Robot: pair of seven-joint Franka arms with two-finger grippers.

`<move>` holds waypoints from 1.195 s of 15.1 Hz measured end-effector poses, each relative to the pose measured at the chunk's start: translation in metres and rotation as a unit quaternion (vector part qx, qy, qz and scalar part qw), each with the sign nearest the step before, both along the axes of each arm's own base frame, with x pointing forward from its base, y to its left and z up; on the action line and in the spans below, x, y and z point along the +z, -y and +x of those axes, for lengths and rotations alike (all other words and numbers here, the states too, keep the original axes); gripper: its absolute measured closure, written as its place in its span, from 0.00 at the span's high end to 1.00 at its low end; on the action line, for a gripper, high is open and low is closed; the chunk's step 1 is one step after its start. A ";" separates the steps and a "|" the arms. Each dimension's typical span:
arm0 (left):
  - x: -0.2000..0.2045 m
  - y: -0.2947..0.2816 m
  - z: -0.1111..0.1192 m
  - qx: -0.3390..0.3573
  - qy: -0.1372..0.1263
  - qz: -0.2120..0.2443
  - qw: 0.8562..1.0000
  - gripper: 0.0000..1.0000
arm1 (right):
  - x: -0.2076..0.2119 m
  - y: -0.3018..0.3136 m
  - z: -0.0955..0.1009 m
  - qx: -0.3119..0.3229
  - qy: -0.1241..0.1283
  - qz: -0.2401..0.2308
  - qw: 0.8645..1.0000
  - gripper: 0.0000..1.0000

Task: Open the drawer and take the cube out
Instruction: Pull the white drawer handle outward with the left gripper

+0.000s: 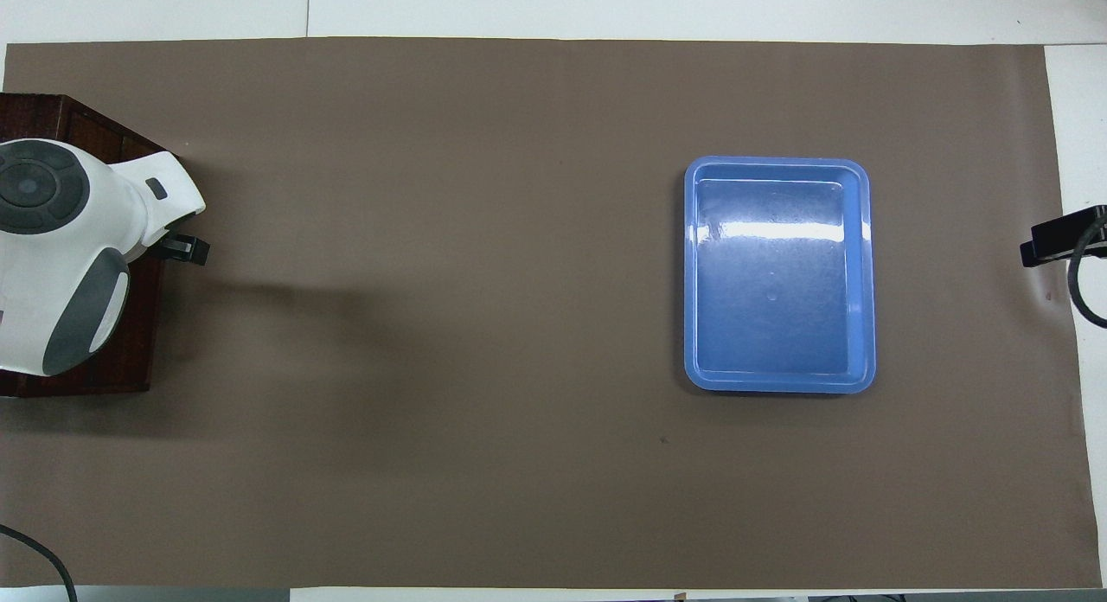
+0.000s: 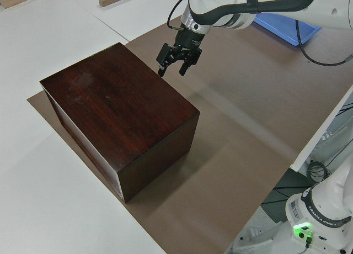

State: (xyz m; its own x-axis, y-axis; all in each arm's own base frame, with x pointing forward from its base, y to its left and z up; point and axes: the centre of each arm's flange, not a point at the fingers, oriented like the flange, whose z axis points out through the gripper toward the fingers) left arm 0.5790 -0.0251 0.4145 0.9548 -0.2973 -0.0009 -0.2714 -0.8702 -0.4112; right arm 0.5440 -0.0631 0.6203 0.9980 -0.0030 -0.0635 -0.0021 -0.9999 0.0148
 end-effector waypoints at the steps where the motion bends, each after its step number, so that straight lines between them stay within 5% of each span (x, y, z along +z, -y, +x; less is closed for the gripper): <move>1: -0.001 -0.002 0.000 0.000 0.001 0.003 1.000 1.00 | 0.000 0.000 0.000 0.000 0.000 0.000 1.000 1.00; 18: -0.031 -0.010 0.003 0.041 0.004 0.023 0.999 1.00 | 0.000 0.001 0.000 0.005 0.000 0.000 1.000 1.00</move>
